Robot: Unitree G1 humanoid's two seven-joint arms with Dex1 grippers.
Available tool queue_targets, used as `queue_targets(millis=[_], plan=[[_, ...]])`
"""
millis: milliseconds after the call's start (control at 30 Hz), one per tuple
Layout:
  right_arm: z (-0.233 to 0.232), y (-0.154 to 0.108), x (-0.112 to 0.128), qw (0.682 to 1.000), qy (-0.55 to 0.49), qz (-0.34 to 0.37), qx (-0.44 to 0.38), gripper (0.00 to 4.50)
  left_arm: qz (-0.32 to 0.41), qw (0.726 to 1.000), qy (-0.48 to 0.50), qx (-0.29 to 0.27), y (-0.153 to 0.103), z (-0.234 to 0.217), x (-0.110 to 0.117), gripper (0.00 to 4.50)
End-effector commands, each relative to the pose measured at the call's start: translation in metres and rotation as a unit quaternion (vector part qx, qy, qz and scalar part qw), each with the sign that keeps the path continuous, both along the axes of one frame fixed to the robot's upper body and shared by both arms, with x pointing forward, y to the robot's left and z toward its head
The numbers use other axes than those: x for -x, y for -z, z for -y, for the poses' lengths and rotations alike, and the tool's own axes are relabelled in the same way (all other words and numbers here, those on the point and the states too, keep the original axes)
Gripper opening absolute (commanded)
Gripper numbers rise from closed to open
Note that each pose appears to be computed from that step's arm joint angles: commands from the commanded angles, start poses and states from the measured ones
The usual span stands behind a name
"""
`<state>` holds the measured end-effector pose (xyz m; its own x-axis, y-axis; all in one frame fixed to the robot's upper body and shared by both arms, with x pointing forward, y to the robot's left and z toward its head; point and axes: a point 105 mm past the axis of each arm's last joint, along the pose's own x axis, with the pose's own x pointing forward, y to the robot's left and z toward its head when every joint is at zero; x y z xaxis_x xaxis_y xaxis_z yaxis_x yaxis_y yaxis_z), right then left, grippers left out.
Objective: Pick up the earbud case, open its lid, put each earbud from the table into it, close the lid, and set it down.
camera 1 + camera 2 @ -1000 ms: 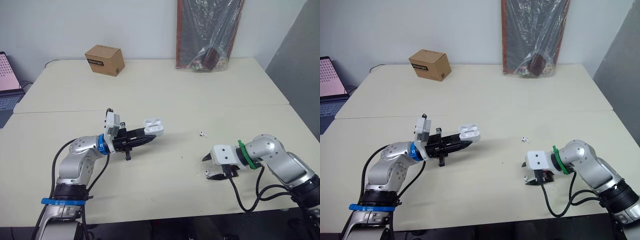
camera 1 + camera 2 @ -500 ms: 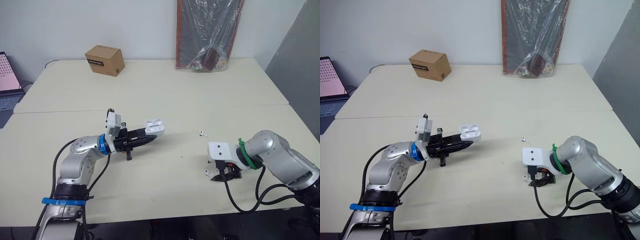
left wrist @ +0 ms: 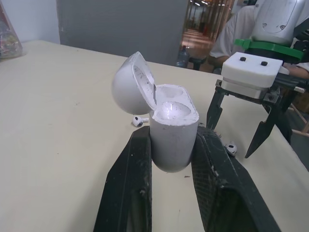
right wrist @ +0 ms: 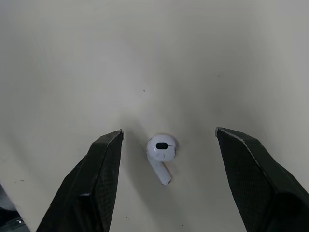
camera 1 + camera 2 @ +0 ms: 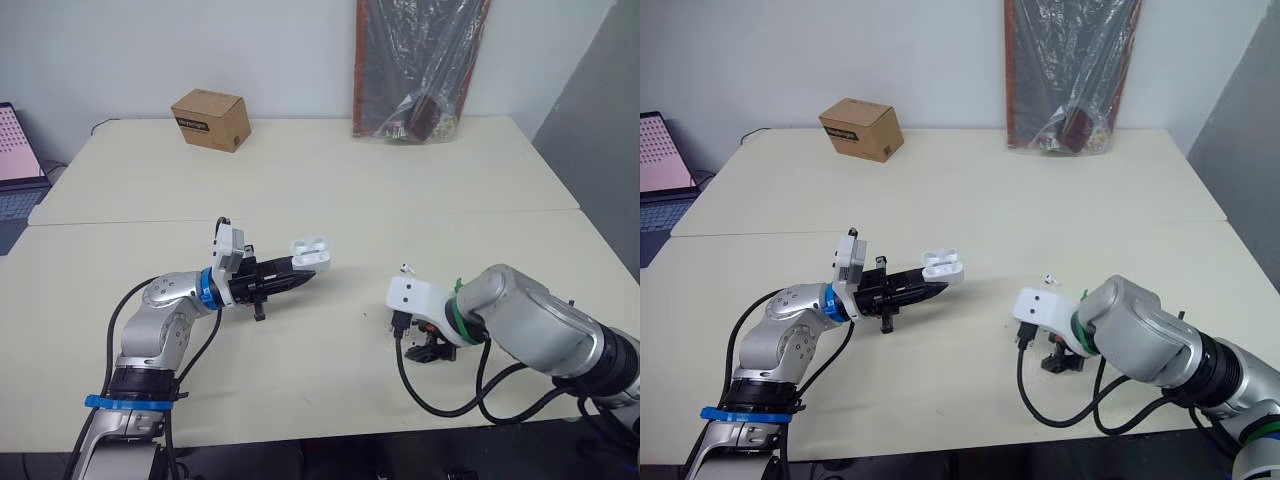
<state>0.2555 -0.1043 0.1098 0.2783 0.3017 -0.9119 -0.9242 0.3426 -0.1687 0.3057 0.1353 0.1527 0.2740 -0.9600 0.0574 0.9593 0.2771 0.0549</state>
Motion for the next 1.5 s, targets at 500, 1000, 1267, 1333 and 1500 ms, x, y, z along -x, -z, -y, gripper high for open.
queue_targets(millis=[500, 1000, 1267, 1333, 1500], plan=[[0.001, 0.003, 0.003, 1.0, 0.007, -0.008, 0.003, 2.32, 0.016, 1.0, 0.007, -0.005, -0.01, -0.001, 0.005, 0.75], [0.003, 0.002, 0.005, 1.0, 0.011, -0.006, 0.016, 0.42, 0.016, 1.0, 0.005, -0.002, -0.008, 0.001, 0.005, 0.75], [-0.001, 0.002, 0.005, 1.0, 0.009, -0.003, 0.012, 0.4, 0.016, 1.0, 0.002, -0.003, -0.008, 0.0, 0.006, 0.75], [-0.002, -0.001, 0.003, 1.0, 0.006, 0.009, 0.011, 0.4, 0.017, 1.0, 0.001, -0.003, -0.007, 0.0, 0.006, 0.75], [-0.005, -0.019, -0.015, 0.996, 0.013, 0.073, -0.053, 0.4, 0.02, 1.0, -0.005, -0.002, -0.008, -0.001, 0.005, 0.75]])
